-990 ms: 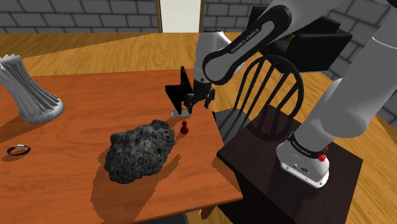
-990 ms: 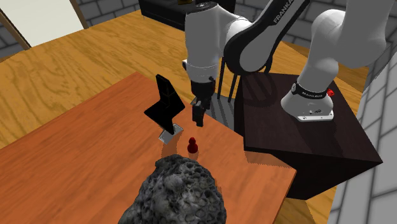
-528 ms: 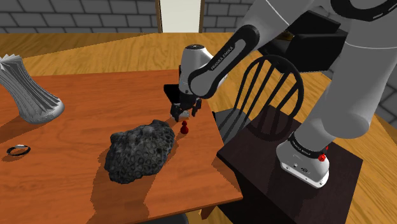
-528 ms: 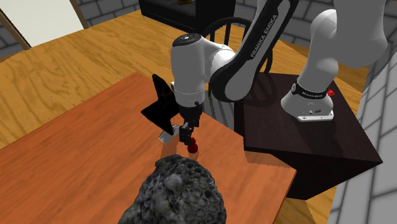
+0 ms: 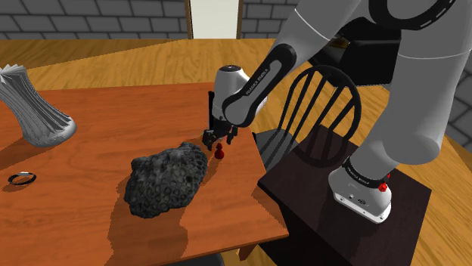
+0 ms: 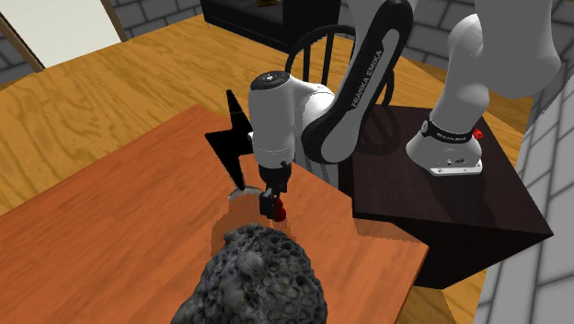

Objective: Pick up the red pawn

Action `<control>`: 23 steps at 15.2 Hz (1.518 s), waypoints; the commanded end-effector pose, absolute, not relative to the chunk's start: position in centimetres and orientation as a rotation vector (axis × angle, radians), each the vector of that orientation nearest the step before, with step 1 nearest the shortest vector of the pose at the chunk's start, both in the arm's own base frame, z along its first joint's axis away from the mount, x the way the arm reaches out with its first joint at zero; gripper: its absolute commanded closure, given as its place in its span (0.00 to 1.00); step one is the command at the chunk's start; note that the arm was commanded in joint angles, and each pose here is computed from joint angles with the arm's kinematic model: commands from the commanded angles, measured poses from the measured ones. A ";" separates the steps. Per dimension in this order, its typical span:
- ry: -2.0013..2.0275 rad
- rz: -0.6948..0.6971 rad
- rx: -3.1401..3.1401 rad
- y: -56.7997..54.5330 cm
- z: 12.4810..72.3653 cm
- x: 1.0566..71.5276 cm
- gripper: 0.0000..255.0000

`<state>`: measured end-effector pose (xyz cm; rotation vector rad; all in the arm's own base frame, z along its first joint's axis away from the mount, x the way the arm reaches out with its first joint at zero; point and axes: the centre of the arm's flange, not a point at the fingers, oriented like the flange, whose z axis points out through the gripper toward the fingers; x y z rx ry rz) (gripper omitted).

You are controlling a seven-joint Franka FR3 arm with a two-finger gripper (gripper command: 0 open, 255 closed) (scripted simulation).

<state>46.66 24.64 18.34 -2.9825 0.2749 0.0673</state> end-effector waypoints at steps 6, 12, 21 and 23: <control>0.275 0.067 -2.982 24.7 18.2 46.8 1.00; 0.275 0.067 -2.982 24.7 19.2 46.7 1.00; 0.275 0.067 -2.982 24.7 23.9 46.7 1.00; 0.275 0.067 -2.982 24.7 25.0 46.7 1.00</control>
